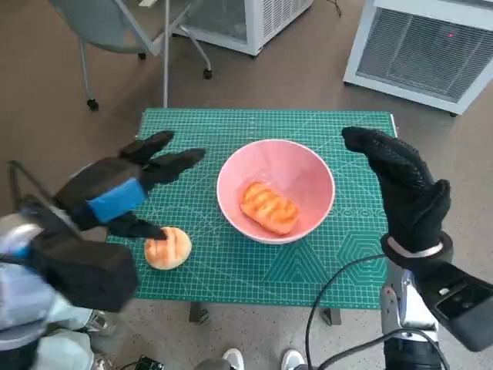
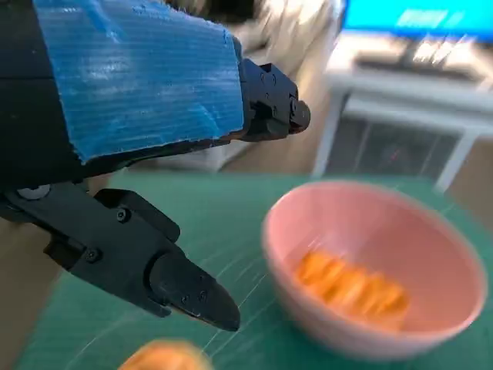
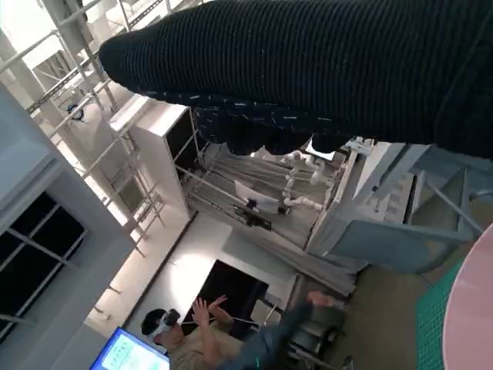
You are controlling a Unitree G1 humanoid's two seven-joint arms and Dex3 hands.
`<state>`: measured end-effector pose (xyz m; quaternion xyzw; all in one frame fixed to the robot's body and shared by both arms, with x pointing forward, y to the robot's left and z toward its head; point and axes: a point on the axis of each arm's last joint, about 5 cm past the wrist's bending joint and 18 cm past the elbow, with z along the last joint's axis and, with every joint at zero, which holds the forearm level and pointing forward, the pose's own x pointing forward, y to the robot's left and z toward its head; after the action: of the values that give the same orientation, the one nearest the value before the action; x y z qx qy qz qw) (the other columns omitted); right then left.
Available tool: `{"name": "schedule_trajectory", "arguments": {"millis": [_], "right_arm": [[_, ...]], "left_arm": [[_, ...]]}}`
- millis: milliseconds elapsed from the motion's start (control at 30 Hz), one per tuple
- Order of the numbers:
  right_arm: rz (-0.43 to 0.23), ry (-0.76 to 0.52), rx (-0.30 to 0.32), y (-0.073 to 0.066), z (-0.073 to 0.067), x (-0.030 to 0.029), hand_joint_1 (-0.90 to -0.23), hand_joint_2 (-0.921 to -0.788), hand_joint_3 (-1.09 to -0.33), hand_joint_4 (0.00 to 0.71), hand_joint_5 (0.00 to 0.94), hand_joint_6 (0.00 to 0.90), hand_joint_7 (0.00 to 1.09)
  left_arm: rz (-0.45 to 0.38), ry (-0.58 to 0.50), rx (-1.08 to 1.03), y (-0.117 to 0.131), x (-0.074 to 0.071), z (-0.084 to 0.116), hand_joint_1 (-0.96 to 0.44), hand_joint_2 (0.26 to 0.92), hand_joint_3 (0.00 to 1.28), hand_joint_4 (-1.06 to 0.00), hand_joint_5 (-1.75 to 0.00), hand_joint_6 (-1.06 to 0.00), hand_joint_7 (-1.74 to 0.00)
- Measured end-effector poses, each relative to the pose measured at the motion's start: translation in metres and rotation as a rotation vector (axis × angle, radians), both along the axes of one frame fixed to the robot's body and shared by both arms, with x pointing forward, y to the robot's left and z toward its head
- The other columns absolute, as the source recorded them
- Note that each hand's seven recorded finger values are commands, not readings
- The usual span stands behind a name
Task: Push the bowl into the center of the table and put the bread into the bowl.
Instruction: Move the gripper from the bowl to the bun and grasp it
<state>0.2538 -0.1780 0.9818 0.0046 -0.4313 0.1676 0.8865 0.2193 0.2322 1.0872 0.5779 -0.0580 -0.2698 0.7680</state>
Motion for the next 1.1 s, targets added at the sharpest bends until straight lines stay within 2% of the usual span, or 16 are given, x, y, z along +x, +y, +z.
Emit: {"name": "schedule_trajectory", "arguments": {"millis": [167,500,1100], "right_arm": [[0.002,0.0,0.0,0.0,0.0,0.0007,-0.657,-0.921,-0.703,0.069,0.002,-0.001,0.45],[0.013,-0.003,0.002,0.0,0.001,0.0044,-0.659,-0.921,-0.7,0.071,0.002,-0.001,0.45],[0.017,-0.005,0.014,-0.003,0.001,0.0064,-0.644,-0.921,-0.7,0.07,0.001,-0.001,0.46]], "left_arm": [[0.006,0.097,0.015,0.01,0.001,-0.001,-0.36,0.76,0.0,-0.02,-0.01,-0.21,-0.01],[0.033,0.227,0.015,0.018,0.005,-0.025,-0.35,0.749,0.0,-0.06,-0.01,-0.25,-0.02],[0.085,0.292,0.061,0.01,0.011,-0.063,-0.31,0.757,0.0,-0.08,0.0,-0.25,0.0]]}}
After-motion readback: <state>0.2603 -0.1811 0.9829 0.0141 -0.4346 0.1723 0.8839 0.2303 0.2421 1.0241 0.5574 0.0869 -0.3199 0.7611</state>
